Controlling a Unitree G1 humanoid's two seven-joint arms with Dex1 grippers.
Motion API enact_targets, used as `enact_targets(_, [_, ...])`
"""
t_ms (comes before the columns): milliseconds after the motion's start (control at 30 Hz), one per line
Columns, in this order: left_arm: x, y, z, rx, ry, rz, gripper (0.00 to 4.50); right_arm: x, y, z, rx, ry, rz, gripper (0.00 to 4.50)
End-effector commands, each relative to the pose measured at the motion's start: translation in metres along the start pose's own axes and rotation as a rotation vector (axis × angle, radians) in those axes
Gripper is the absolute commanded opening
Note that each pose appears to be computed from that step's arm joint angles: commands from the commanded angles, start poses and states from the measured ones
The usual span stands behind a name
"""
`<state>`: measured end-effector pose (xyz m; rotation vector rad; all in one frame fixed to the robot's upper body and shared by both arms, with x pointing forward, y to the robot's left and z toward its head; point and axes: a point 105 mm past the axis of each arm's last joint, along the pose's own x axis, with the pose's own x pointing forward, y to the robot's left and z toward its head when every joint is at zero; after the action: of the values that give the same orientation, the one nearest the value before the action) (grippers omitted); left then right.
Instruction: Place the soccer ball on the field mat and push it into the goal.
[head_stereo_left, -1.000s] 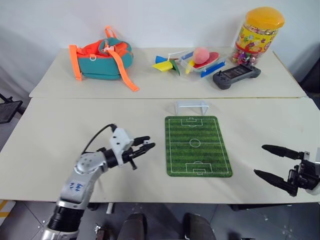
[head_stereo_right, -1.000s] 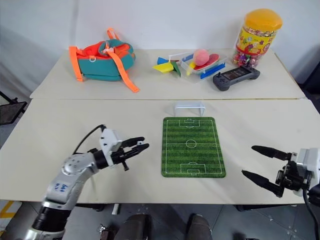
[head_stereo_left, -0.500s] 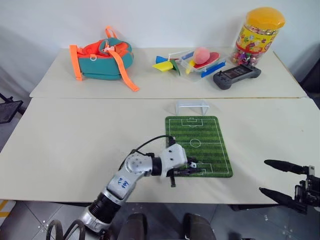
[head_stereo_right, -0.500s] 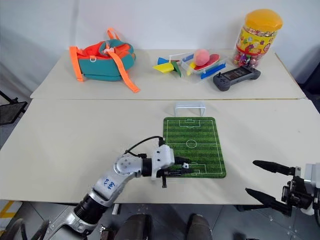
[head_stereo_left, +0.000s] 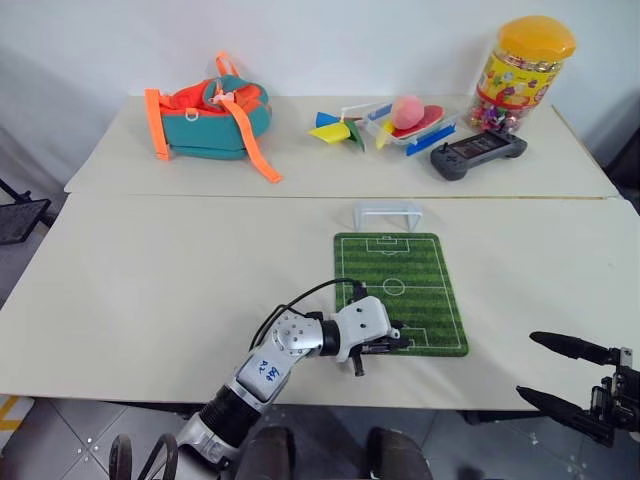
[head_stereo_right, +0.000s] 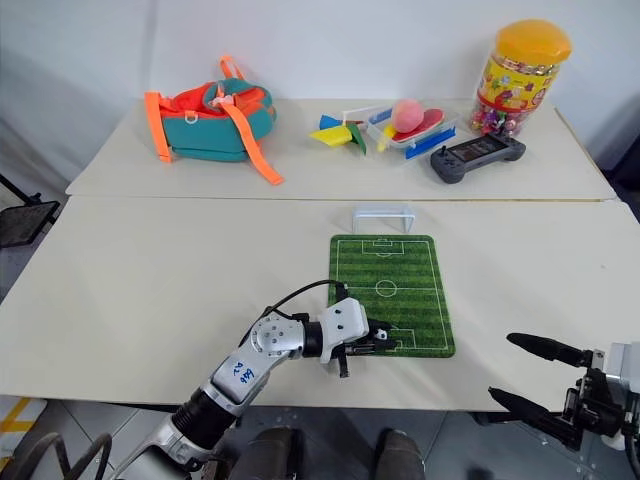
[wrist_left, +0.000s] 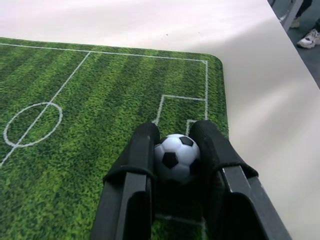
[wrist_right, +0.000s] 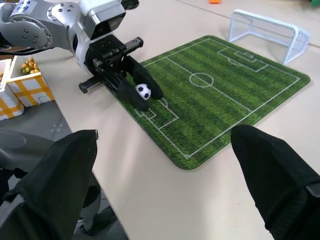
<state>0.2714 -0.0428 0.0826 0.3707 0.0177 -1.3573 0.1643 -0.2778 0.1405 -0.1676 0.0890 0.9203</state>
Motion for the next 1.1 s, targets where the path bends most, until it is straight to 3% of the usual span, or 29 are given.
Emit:
enact_targets(33, [0.004, 0.0, 0.005, 0.027, -0.013, -0.005, 0.86, -0.006, 0.001, 0.009, -0.043, -0.01, -0.025, 4.5])
enact_targets(133, [0.004, -0.003, 0.005, 0.035, -0.013, -0.029, 0.86, -0.007, 0.0, 0.008, -0.045, -0.004, -0.038, 4.5])
enact_targets(500, [0.003, 0.0, 0.01, 0.065, -0.027, -0.027, 4.3, -0.007, -0.005, 0.003, -0.046, 0.007, -0.059, 4.5])
enact_targets(533, [0.002, 0.002, 0.014, 0.079, -0.037, -0.018, 4.45, -0.007, -0.005, 0.002, -0.046, 0.009, -0.061, 4.5])
enact_targets(767, [-0.013, 0.013, 0.048, 0.181, -0.156, 0.013, 4.45, -0.006, -0.009, 0.0, -0.047, 0.005, -0.067, 4.5])
enact_targets(867, [-0.026, 0.009, 0.061, 0.192, -0.219, -0.016, 3.89, -0.006, -0.009, 0.002, -0.049, -0.015, -0.063, 4.5])
enact_targets(1100, [-0.036, -0.008, 0.051, 0.099, -0.165, -0.077, 1.68, -0.007, -0.008, 0.007, -0.055, -0.077, -0.041, 4.5])
